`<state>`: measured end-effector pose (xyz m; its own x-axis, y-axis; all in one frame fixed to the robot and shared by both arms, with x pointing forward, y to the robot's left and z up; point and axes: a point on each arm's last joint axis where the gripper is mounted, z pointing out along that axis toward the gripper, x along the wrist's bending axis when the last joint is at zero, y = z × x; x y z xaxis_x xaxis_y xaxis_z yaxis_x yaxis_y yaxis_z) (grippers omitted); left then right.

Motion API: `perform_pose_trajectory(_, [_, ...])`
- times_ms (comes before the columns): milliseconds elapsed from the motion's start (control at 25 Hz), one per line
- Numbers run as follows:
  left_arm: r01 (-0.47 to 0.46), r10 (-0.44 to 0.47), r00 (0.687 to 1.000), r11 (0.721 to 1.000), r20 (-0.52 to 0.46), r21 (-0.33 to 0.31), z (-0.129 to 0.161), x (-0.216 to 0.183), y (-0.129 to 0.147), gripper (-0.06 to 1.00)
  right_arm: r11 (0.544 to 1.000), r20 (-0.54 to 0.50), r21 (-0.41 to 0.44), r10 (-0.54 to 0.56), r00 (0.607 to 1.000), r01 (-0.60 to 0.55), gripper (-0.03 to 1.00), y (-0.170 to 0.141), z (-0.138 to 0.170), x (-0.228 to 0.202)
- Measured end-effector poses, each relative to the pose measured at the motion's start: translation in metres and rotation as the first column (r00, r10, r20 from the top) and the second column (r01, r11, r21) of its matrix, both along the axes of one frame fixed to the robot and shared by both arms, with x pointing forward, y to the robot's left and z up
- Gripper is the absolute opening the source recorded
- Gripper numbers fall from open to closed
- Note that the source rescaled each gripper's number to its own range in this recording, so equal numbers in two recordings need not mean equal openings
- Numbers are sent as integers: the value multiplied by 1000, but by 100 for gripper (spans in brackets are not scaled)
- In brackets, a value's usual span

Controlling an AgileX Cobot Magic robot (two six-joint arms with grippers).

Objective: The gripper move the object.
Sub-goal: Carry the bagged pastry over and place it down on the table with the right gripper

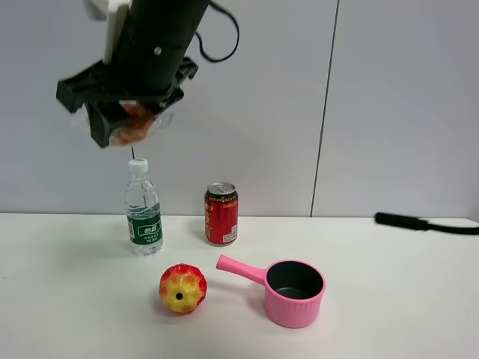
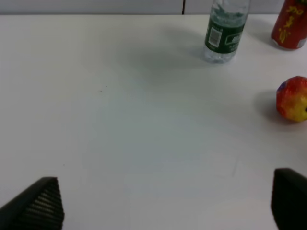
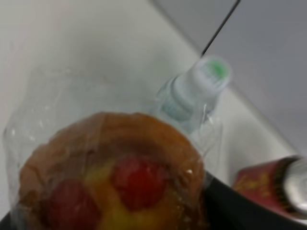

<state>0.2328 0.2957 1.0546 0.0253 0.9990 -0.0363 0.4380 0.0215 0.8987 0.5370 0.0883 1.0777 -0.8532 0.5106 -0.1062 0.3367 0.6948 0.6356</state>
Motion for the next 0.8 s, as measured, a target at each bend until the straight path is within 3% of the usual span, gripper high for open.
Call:
perform_pose_trajectory(360, [0, 0, 1000, 1000, 0, 0, 0, 0, 0, 100, 983, -135, -169, 55, 989, -77, 0, 41, -107, -9])
perform_pose_trajectory(800, [0, 0, 1000, 1000, 0, 0, 0, 0, 0, 100, 981, -101, -161, 95, 990, -111, 0, 63, -168, -9])
